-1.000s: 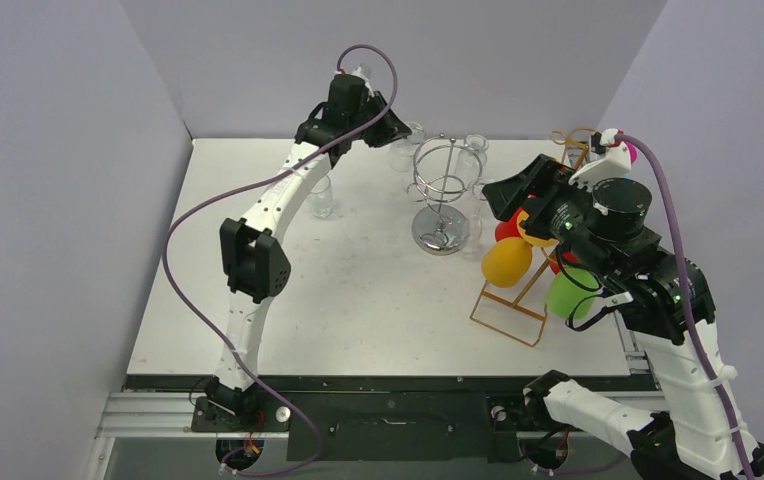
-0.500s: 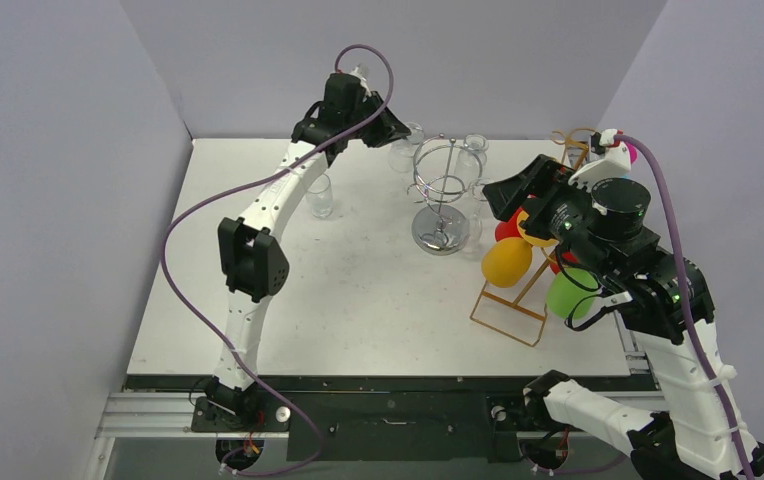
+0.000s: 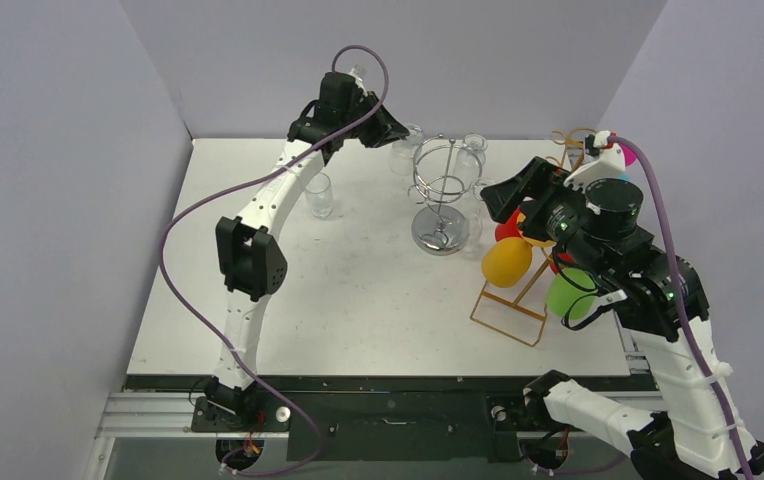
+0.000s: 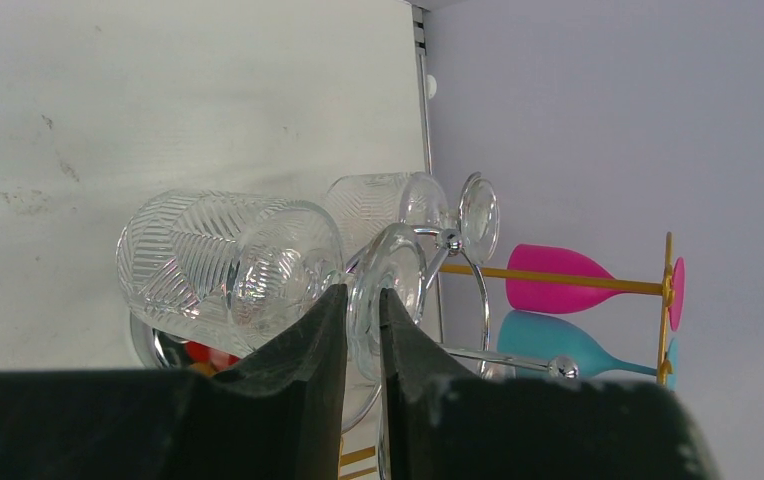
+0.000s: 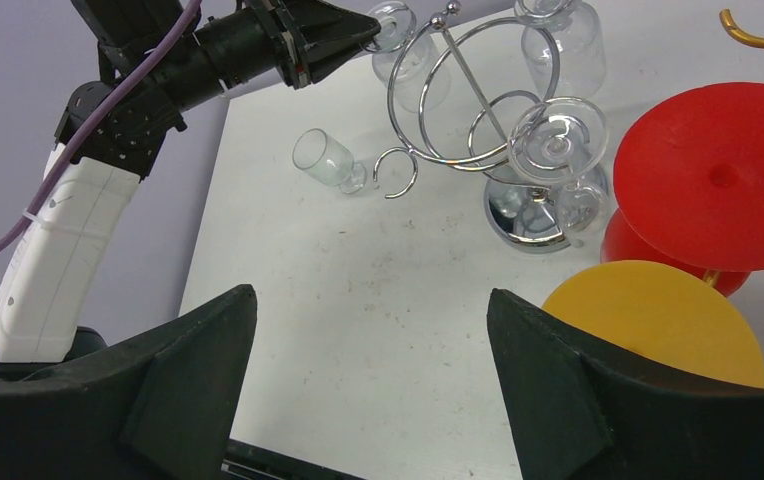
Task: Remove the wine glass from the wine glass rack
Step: Pick up the wine glass from the wine rack.
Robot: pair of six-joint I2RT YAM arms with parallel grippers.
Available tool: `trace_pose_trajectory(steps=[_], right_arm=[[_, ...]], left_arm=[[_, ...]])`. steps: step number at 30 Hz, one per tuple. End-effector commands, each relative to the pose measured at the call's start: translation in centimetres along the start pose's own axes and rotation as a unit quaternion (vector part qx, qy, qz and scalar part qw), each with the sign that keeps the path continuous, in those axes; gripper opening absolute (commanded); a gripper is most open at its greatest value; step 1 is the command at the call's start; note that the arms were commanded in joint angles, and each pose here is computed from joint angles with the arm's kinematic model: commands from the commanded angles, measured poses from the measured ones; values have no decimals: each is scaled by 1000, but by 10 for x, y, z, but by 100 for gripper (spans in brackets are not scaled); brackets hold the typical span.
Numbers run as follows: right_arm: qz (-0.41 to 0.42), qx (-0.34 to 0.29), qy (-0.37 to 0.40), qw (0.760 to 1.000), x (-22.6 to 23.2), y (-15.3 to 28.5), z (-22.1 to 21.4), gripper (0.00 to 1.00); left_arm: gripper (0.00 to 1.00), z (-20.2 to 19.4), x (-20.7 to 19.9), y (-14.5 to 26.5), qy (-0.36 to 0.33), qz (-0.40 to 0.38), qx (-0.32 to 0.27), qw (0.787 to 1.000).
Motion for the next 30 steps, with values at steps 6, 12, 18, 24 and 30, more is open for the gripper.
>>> trace_pose_trajectory(steps=[6,12,18,24,30], right_arm=[[1,-20,-4,1000,-1,2,3,80],[0,-18,-4,1000,-1,0,2,80],[0,-15,-3,1000,-1,-2,1,80],[0,-14,-3,1000,-1,-4,1,80],[0,-10,-3,1000,-2,-7,-2,80]], left_arm=[[9,24,-44,37,-31,-80,-45,995],[9,21,-40,37,-42,-68,-37,996],[6,22,-39,38,-54,-63,-17,996],[4,21,-39,41,-63,-58,-9,996],[0,17,-34,44,-64,-45,3,997]])
Point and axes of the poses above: each gripper's point midway between its finger pads, its own y axis back along the fingers, its own x axis along the line the jaws close on, z = x × y, the point moved 10 cm from there along y, back along the fingers, and after that the axes turned 2 degrees about -y, right-handed, at the moved point
